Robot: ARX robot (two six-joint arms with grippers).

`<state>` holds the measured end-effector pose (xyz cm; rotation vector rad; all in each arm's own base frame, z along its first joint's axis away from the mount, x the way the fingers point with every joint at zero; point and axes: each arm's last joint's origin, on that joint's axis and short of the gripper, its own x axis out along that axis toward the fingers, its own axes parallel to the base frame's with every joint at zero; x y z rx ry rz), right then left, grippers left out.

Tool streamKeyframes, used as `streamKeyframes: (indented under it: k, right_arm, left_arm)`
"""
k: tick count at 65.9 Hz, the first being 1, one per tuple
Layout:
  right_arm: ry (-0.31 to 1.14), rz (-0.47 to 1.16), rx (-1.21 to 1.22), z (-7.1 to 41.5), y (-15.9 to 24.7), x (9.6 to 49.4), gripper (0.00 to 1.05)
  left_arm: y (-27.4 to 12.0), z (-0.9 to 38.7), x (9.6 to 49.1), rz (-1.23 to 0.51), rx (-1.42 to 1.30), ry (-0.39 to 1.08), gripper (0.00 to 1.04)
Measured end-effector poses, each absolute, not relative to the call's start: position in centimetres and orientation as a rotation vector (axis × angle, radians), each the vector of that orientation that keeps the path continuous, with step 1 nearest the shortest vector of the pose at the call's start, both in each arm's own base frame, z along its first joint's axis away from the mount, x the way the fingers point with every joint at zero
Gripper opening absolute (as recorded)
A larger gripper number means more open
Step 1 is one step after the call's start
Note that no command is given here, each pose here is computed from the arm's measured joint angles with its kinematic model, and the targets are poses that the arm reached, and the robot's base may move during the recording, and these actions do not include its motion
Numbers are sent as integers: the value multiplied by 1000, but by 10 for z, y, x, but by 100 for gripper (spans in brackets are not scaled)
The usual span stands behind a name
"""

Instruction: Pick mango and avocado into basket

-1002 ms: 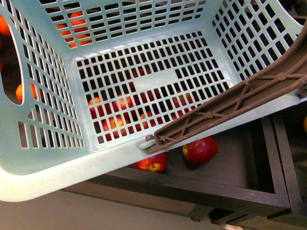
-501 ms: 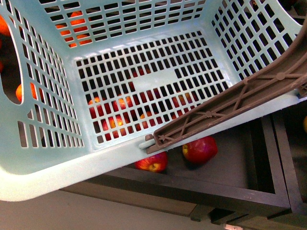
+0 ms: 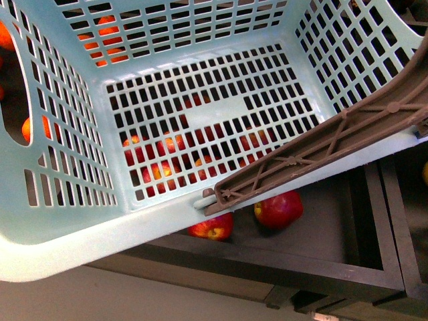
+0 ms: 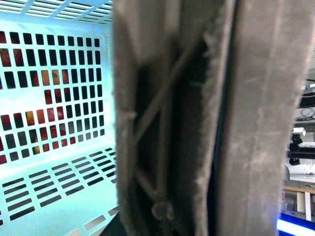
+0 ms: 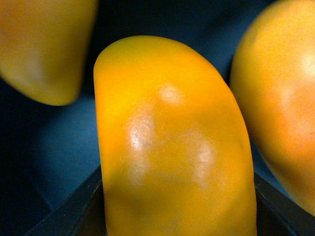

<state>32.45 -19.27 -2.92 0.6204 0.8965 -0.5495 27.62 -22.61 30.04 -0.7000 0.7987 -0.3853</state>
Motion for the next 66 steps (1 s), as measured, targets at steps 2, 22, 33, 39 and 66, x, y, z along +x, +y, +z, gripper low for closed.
streamKeyframes:
  k: [2, 22, 33, 39, 66]
  right_arm:
    - [879, -532, 611, -21, -192, 324, 61]
    - [687, -253, 422, 97, -166, 295, 61]
    - [606, -119, 410, 159, -145, 272, 61]
    - [530, -47, 380, 198, -128, 262, 61]
    - [319, 203, 215, 275, -21, 230, 60]
  left_arm:
    - [-226, 300, 276, -385, -700, 799, 14]
    - [-226, 300, 276, -385, -700, 798, 14]
    - [-226, 300, 276, -384, -700, 798, 14]
    - [-226, 300, 276, -384, -700, 798, 14]
    - [-226, 300, 276, -382, -700, 797, 14]
